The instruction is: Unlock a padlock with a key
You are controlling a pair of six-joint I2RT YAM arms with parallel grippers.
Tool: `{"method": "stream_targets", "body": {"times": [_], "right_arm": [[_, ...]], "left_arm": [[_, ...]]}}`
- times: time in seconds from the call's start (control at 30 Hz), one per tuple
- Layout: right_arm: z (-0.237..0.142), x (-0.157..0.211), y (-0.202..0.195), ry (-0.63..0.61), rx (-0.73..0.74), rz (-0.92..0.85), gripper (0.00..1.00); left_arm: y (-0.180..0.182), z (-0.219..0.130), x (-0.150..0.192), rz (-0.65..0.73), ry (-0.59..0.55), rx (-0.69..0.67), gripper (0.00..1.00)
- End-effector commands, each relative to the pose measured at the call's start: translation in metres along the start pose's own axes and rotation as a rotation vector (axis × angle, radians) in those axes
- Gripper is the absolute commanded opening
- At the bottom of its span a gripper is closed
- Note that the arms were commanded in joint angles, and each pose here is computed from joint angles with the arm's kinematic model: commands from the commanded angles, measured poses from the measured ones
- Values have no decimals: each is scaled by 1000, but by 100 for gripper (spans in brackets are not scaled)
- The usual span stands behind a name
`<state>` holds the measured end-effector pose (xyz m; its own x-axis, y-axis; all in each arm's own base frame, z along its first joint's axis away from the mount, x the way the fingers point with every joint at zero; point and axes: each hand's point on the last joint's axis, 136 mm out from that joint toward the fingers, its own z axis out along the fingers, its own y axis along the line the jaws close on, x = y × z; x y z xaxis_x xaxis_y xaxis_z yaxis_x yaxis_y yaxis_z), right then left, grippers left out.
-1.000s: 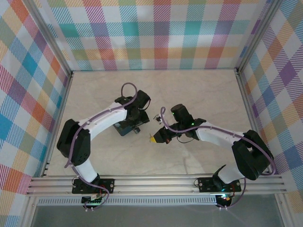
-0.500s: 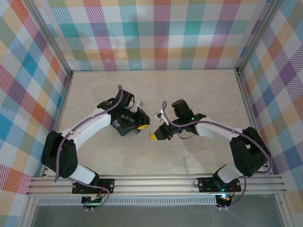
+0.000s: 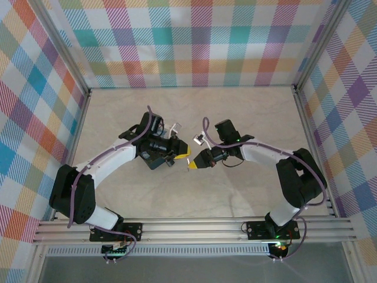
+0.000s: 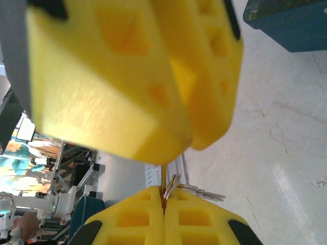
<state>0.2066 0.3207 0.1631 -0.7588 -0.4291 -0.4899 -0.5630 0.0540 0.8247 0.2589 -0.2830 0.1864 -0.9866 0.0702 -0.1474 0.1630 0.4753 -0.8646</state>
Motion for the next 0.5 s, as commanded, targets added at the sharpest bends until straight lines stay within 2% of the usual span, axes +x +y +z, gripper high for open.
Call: {"method": "stream_targets", "body": {"times": [0.0,0.33,0.47], "right_arm": [[-3,-12,13,-5,-60,-54,0],[-1,-18,6,-12,-74,-43,0],[-3,-20,5,-17,-74,-44,0]], "left_arm": [[-15,-8,5,86,9,59,22],[-9,-5,10,92,33,51,19],[-3,-4,12,83,40,36,4]]}}
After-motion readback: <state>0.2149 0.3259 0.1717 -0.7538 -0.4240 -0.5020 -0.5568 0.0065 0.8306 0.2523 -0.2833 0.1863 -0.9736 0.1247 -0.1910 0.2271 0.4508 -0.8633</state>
